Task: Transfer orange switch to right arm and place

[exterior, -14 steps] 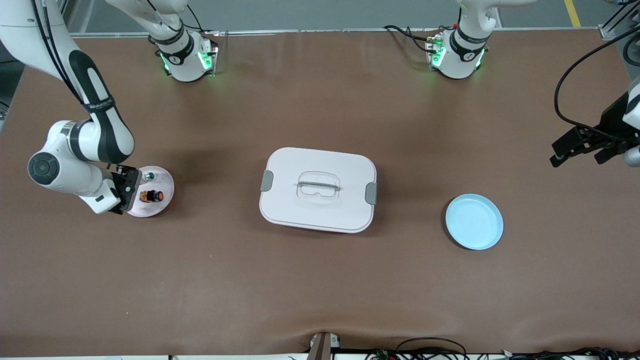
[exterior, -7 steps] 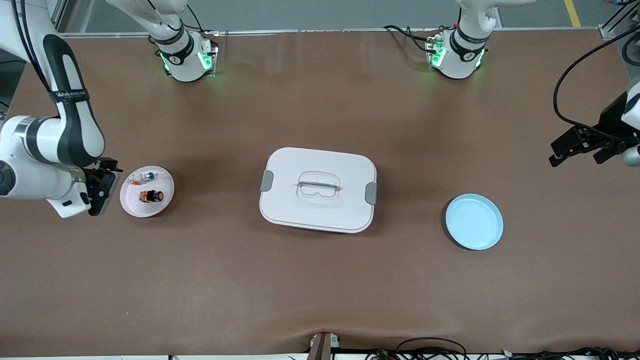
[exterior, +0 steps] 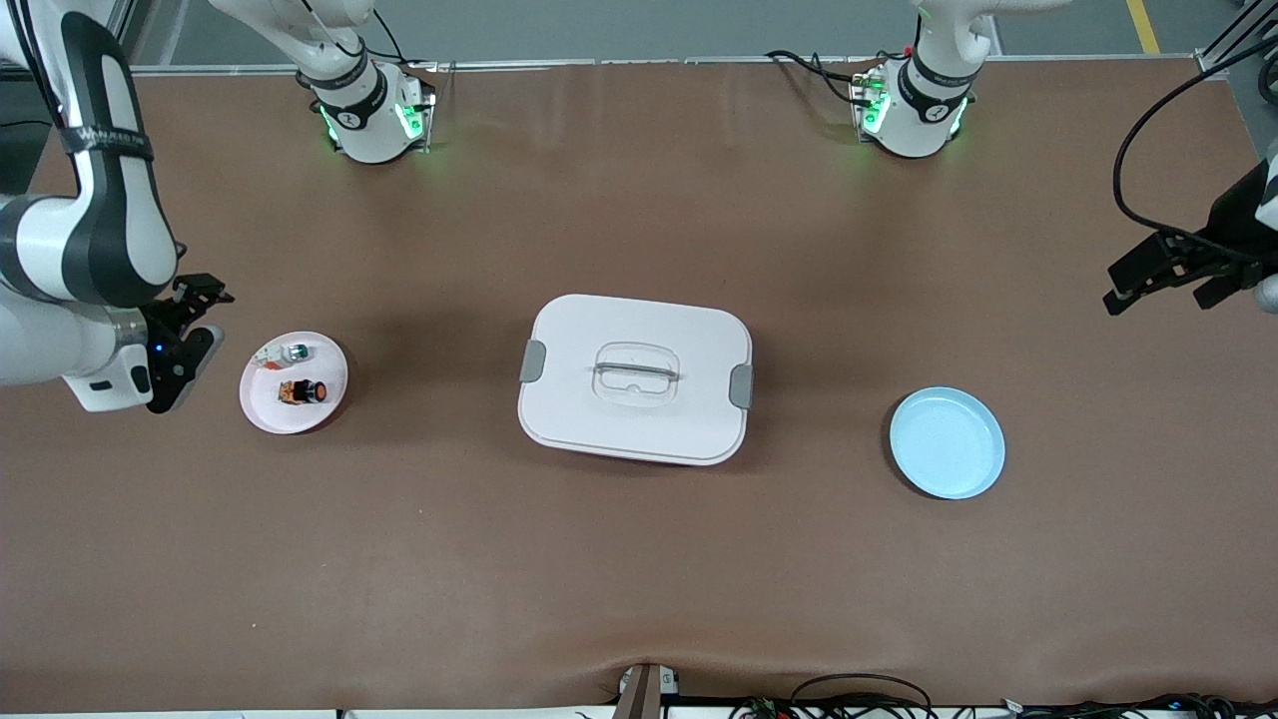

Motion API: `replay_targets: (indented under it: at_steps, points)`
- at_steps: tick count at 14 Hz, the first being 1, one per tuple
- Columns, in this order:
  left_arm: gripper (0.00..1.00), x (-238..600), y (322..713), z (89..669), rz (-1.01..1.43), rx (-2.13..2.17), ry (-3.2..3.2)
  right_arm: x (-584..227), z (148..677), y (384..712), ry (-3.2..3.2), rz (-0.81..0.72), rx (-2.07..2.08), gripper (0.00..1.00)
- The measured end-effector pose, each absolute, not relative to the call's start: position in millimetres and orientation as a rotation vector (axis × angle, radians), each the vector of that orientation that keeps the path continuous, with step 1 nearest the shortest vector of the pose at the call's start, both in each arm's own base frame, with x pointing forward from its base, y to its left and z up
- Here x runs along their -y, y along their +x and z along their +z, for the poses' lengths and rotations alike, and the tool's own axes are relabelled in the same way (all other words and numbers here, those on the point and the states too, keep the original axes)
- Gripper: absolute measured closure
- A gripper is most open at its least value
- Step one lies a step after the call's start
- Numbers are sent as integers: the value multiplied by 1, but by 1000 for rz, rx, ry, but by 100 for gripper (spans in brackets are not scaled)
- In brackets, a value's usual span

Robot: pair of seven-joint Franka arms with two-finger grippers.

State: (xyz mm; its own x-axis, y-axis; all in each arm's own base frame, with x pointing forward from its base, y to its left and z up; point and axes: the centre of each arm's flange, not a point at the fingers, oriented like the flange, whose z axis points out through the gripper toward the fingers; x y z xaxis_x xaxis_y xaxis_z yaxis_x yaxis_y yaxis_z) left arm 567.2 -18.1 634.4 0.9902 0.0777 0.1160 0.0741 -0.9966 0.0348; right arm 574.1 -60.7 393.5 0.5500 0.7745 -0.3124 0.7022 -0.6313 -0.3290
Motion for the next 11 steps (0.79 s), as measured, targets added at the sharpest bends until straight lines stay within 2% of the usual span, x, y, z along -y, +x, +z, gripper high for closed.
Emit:
replay_targets:
  at_steps: [6, 11]
  points:
    - [0, 17, 563, 632, 133, -116, 3113, 13, 454, 555, -2851, 721, 1038, 0]
    - [0, 20, 562, 629, 102, -109, 3116, 0, 468, 550, -2986, 690, 703, 0]
